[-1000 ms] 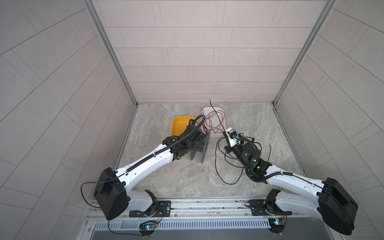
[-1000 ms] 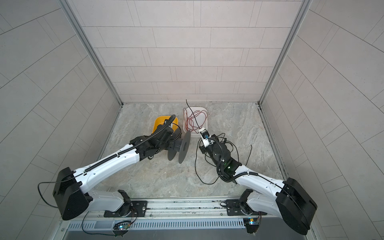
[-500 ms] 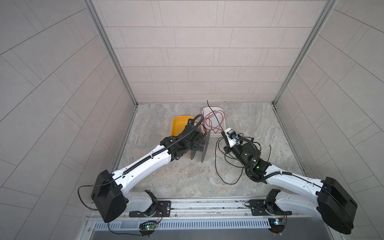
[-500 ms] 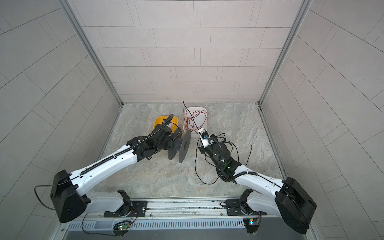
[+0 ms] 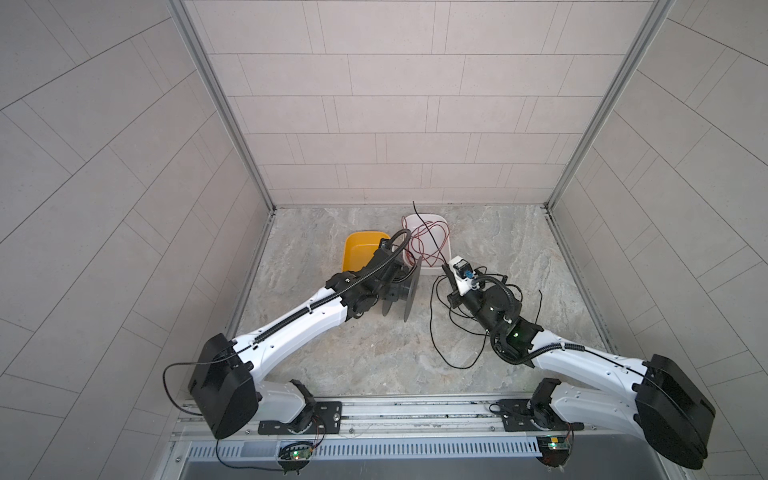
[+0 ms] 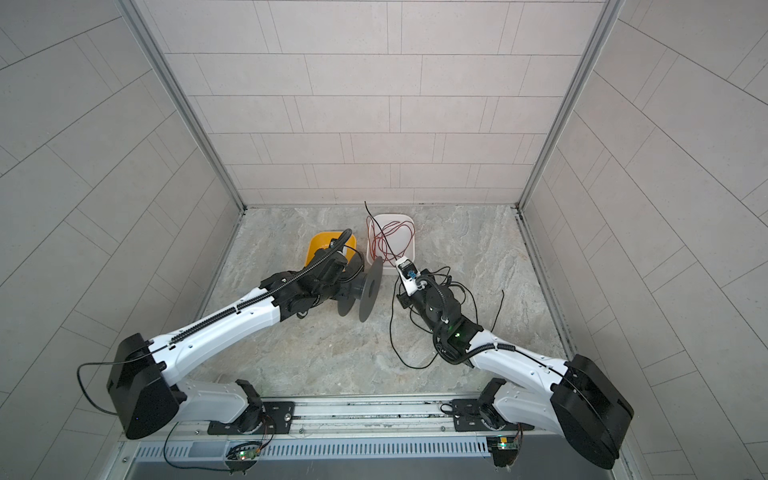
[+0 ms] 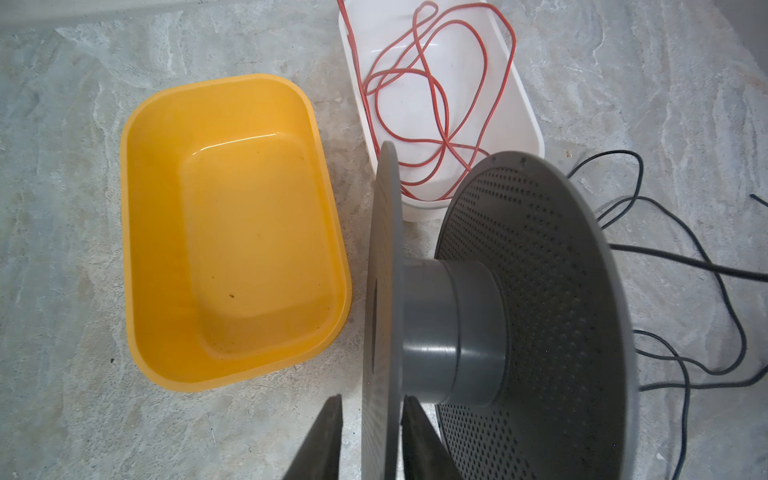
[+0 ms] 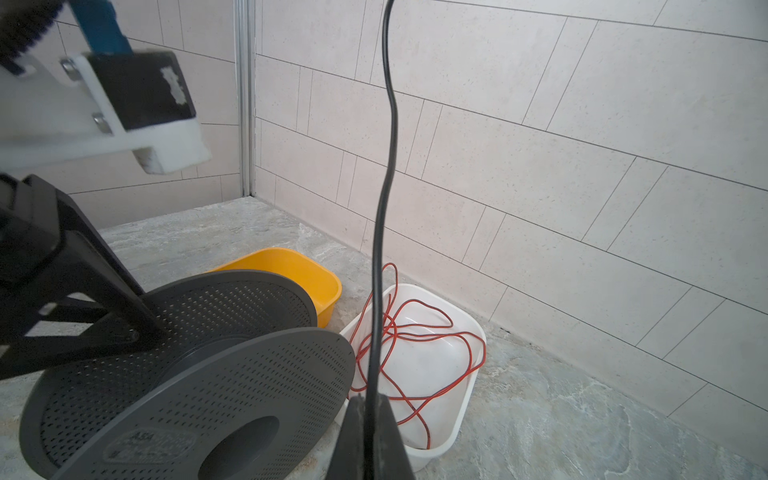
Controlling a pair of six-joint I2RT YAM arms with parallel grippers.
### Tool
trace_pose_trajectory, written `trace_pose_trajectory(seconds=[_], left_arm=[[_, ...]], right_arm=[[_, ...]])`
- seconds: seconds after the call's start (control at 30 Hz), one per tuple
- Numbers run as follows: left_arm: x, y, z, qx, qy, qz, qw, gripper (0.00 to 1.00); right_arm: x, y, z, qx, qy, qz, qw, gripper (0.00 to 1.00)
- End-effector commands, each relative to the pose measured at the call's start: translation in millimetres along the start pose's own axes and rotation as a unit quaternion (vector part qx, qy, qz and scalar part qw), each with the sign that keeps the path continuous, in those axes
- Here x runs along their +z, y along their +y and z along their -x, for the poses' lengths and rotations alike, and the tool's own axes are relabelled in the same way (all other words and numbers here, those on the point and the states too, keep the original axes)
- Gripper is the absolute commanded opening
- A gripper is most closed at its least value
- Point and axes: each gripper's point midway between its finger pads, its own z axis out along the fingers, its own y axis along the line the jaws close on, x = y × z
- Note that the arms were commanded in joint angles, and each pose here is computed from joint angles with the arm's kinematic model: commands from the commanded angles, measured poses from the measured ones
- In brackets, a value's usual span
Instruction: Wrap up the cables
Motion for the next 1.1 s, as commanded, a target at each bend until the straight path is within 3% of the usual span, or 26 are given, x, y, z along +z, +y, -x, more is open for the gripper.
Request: trace_pose_trajectory(seconds=[0.0, 0.13, 0.47, 0.57, 0.67, 0.83, 0.93, 1.07], left_arm=[[5.2, 1.8, 1.5, 0.001, 0.001, 0.006, 1.0, 0.27], [7.2, 3.1, 2.0, -0.001, -0.001, 0.01, 1.0, 0.17], [8.3, 1.7, 4.3, -0.002, -0.002, 0.01, 1.0, 0.17], [6.0, 2.0, 6.4, -0.002, -0.004, 0.01, 1.0, 0.26], [2.0, 2.8, 8.9, -0.003, -0.006, 0.012, 1.0, 0.43], [-10.2, 5.4, 16.7, -0.006, -0.019, 0.012, 1.0, 0.57], [-21.2, 7.1, 21.7, -0.006, -0.024, 0.011, 1.0, 0.72], [-50.0, 13.6, 35.2, 0.003, -0.037, 0.015, 0.999, 0.8]], right_arm=[[-3.8, -2.3, 12.3, 0.006, -0.016, 0.001, 1.0, 0.0], [-5.6, -4.5, 13.9, 0.003, -0.017, -0.002, 1.0, 0.0], [-7.1, -4.6, 12.5, 0.0, -0.015, -0.002, 1.0, 0.0], [-6.7, -5.0, 11.3, -0.003, -0.014, -0.004, 1.0, 0.0], [-5.9, -4.9, 10.7, -0.006, -0.013, -0.005, 1.0, 0.0], [-4.8, -4.4, 11.1, -0.015, -0.016, -0.004, 1.0, 0.0], [-3.5, -3.4, 11.5, -0.03, -0.017, -0.003, 0.999, 0.0], [-1.4, -2.9, 12.3, -0.048, -0.026, -0.003, 0.999, 0.0]])
